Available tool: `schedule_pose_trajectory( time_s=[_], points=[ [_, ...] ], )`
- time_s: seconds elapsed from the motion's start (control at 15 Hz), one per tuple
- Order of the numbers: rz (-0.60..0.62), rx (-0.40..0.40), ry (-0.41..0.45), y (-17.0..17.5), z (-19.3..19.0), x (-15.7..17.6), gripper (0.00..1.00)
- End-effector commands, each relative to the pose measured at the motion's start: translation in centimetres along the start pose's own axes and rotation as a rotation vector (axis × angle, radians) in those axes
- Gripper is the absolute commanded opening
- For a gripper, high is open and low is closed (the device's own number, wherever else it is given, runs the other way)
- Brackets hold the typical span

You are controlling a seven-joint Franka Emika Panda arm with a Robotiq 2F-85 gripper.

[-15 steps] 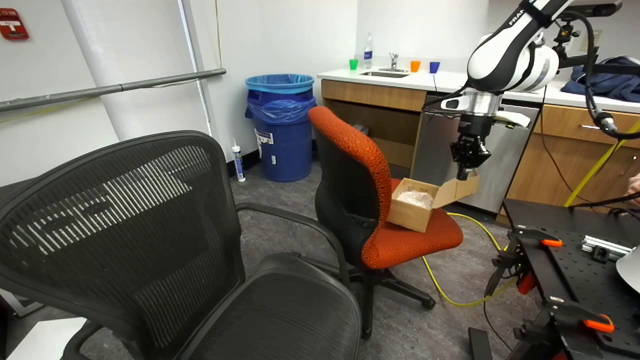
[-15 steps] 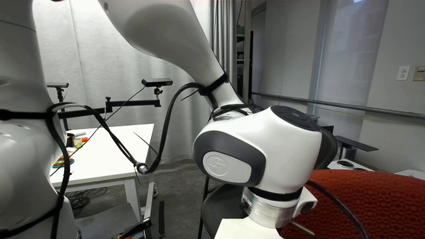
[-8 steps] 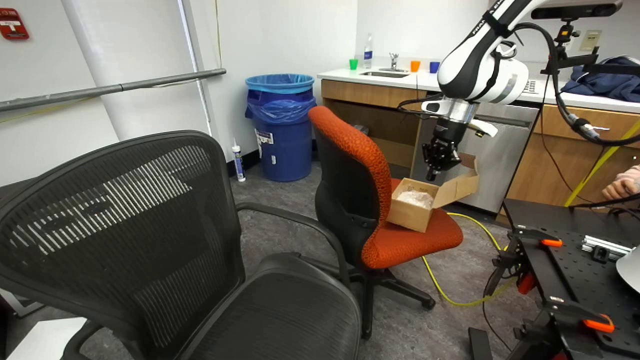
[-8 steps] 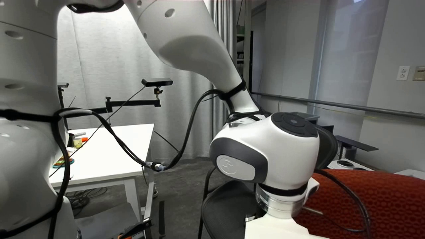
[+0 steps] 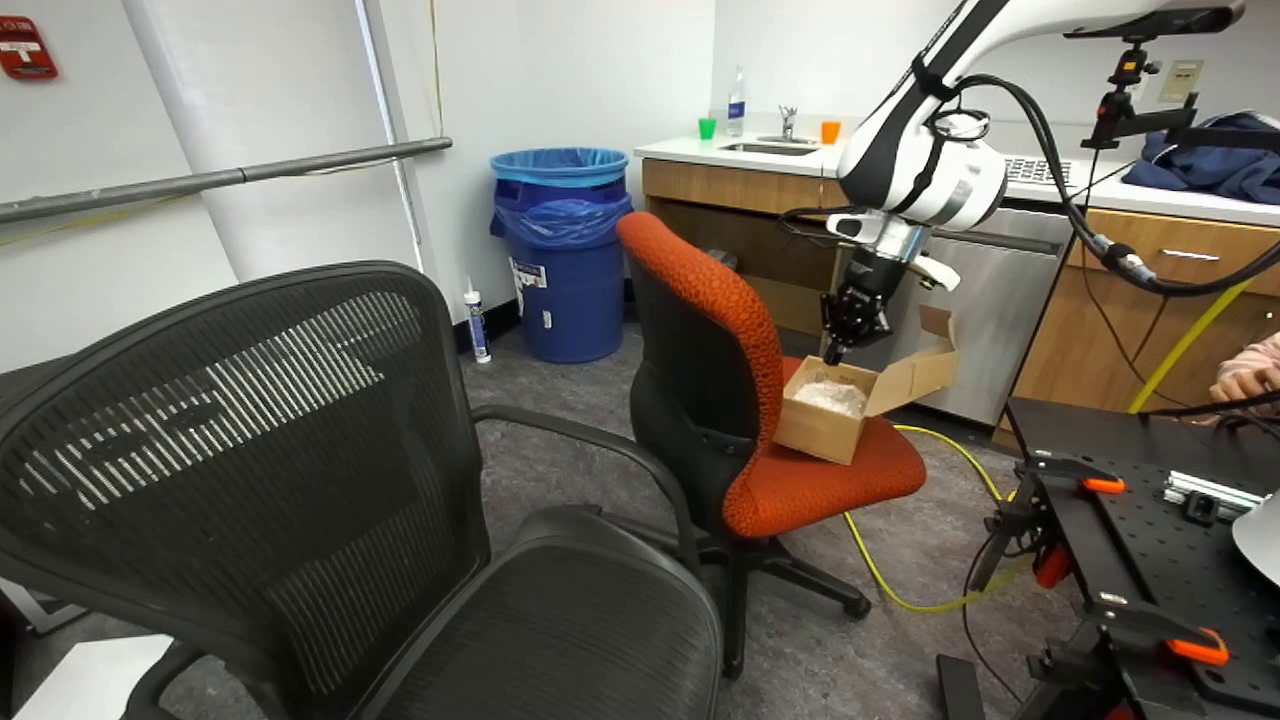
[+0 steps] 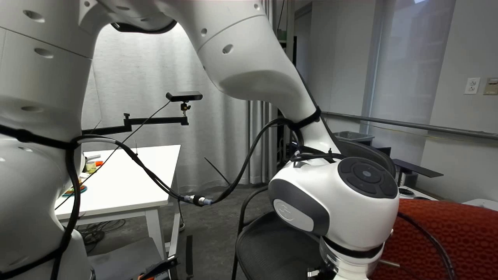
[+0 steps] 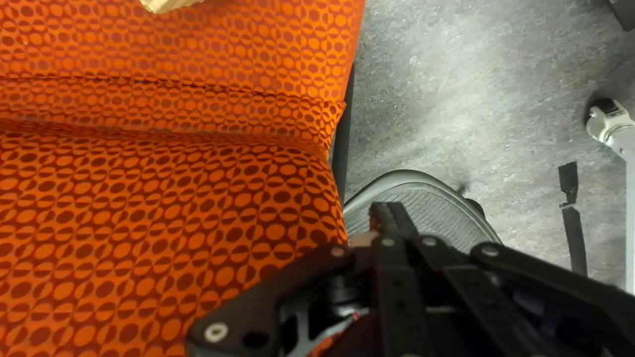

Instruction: Remove the box from the orange chair and place it on the black chair

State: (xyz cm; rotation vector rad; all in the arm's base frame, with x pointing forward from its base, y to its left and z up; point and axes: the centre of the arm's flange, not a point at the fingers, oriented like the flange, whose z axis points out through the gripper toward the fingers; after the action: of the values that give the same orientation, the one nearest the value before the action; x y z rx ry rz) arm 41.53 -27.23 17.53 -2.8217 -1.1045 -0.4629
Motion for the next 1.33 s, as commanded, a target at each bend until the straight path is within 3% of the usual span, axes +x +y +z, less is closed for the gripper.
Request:
schedule_pose_trajectory(
  time_s=[0.0,0.47,0.93,1.0,1.07,1.27],
  points=[
    [-0.03,-0.052,0.109,1.1,1.9,-0.8,0.0],
    [-0.239,-0.189,0.373,3.2,2.3,1.9,0.0],
    [-0.36,-0.192,0.614,5.8,1.0,3.9,0.0],
    [-0.365,-0.192,0.635,6.2,0.6,4.3,0.0],
    [-0.352,-0.169,0.631,3.3,0.3,8.9,0.0],
    [-0.26,-0.084,0.529,1.2,1.0,9.6,0.0]
  ],
)
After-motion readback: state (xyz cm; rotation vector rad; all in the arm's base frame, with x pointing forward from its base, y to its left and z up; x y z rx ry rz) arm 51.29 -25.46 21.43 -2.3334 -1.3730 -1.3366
